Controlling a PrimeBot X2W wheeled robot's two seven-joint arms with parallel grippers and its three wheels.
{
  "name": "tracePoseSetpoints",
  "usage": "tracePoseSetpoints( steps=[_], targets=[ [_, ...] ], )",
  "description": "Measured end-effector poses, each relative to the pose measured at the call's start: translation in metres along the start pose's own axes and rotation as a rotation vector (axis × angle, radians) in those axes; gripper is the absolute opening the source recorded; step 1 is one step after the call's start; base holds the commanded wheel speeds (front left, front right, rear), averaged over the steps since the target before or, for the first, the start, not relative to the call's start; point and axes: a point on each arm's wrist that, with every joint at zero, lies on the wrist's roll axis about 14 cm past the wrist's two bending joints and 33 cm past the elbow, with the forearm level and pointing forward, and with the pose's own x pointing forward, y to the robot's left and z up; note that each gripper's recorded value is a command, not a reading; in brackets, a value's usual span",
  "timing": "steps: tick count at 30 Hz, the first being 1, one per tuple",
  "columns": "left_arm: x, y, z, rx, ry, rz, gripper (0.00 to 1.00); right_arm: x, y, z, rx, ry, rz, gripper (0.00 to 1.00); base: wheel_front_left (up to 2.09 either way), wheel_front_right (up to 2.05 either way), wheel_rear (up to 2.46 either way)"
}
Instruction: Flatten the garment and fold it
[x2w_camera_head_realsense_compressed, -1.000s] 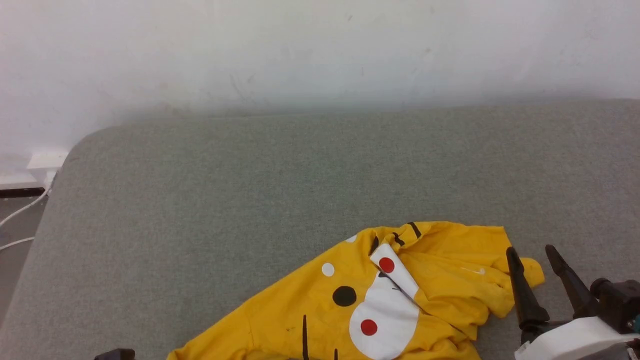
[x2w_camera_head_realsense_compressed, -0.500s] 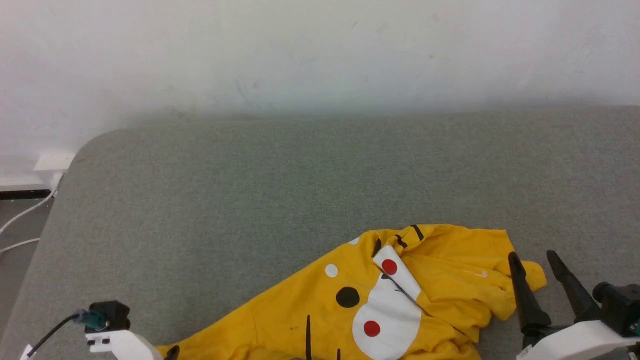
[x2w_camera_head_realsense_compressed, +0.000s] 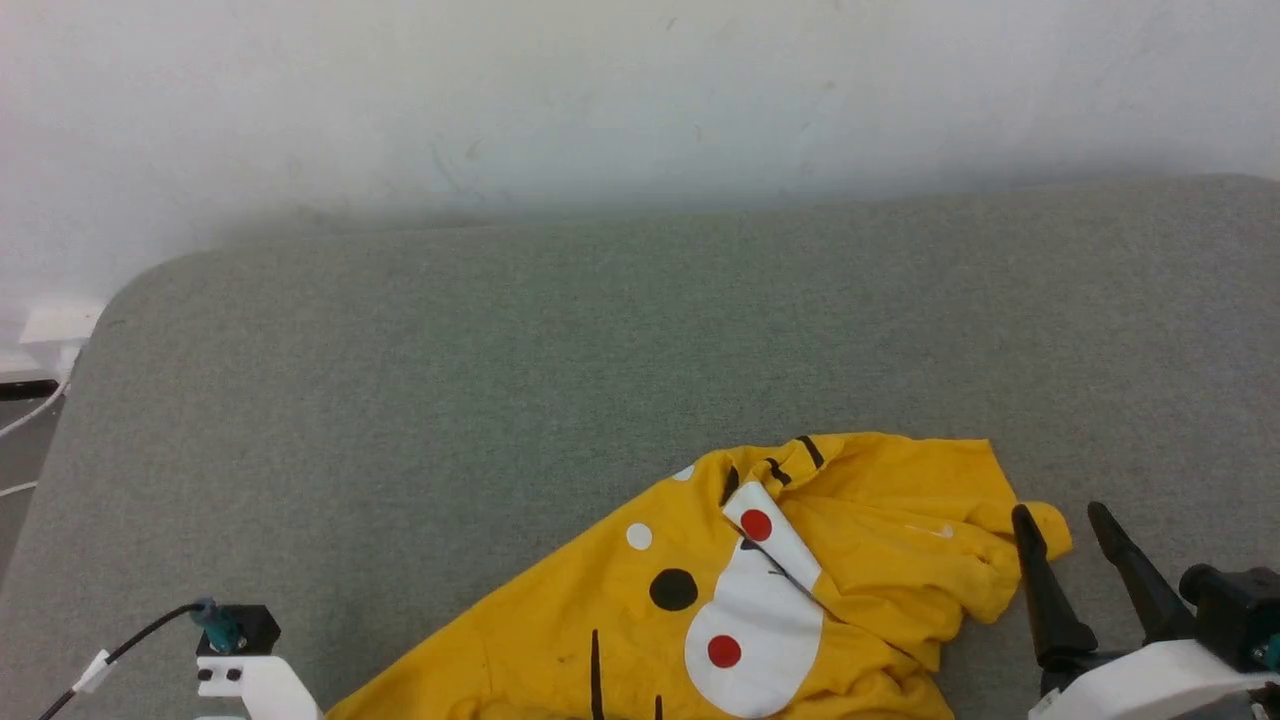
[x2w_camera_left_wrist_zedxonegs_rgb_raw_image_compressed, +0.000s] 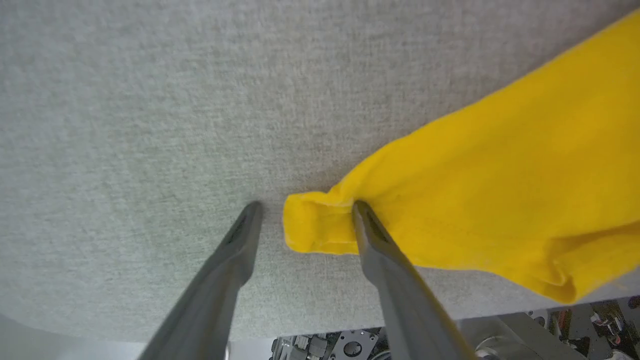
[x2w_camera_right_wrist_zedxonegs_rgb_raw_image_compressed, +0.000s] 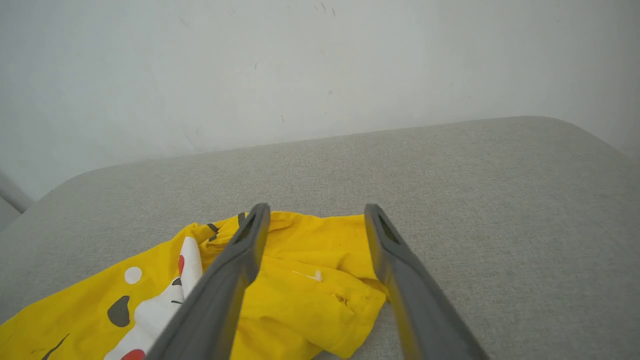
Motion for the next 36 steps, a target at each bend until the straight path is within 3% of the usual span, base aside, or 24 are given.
tracePoseSetpoints(
  steps=[2,8,16,27,36],
  targets=[
    [0.002,-0.003,0.001,0.004,0.002,-0.01,0.0,-0.001,-0.002,-0.001,0.0,0.003,-0.008,1.0,0.0,0.0,0.0],
    [0.004,-0.021,0.006,-0.046,-0.071,-0.058,0.0,-0.003,-0.009,0.004,-0.016,-0.003,-0.026,1.0,0.0,0.0,0.0],
    [-0.011,-0.037,0.028,-0.177,-0.348,-0.057,0.0,-0.001,-0.024,0.006,-0.042,0.041,-0.067,1.0,0.0,0.0,0.0],
    [-0.056,-0.024,0.08,-0.214,-0.675,0.012,0.0,0.026,-0.083,-0.044,0.016,0.431,-0.149,1.0,0.0,0.0,0.0],
    [-0.063,-0.026,0.103,-0.205,-0.742,0.023,0.0,0.072,-0.053,-0.076,0.054,0.705,-0.021,1.0,0.0,0.0,0.0]
  ],
)
